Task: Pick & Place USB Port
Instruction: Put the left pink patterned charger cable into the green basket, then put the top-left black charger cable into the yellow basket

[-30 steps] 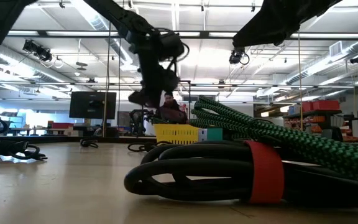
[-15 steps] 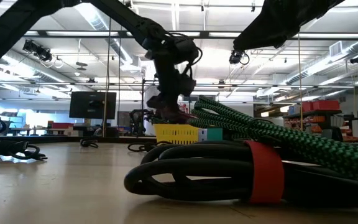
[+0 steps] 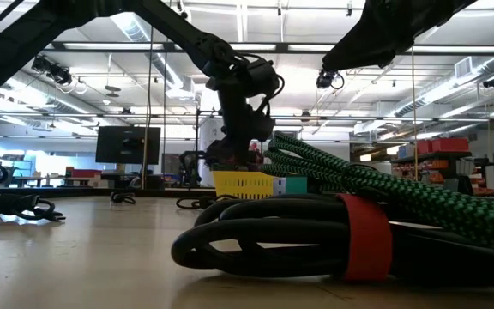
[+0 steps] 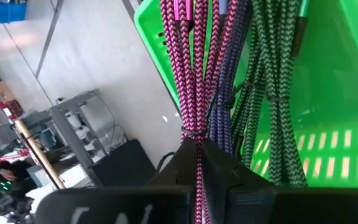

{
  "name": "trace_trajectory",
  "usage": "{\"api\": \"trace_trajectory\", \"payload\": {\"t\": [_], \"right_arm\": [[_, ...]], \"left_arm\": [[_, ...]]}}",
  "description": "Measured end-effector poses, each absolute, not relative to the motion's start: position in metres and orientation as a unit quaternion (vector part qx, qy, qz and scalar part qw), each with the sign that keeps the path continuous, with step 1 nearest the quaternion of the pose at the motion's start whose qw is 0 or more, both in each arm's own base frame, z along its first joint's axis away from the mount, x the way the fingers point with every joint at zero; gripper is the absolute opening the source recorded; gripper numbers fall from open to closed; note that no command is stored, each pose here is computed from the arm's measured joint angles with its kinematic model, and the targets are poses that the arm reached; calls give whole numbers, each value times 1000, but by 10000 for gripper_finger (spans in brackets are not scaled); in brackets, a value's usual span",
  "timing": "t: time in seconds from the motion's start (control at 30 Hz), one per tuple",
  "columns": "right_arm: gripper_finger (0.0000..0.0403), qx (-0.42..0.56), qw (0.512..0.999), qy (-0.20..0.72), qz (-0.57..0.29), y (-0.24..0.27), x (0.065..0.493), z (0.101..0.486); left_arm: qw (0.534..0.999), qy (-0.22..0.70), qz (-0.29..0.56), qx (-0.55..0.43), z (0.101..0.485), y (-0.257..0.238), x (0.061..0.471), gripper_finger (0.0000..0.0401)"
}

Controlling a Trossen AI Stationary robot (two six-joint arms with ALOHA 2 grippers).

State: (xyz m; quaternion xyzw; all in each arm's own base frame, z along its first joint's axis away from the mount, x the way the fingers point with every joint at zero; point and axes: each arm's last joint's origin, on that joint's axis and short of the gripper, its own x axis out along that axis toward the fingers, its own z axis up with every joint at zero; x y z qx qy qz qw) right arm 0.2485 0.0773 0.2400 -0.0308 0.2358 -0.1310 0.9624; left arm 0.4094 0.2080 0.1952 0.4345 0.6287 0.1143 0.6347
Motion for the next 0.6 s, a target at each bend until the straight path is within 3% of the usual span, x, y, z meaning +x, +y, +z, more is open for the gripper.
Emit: {"api": "trace_trajectory", "payload": {"t": [0.3, 0.6], "right_arm": [[111, -31, 962, 236, -131, 77, 249, 240], [111, -32, 962, 238, -131, 77, 248, 240]], "left_arm": [[640, 627, 122, 427, 195, 206, 410, 67], [596, 651, 194, 428, 199, 210, 406, 76]]}}
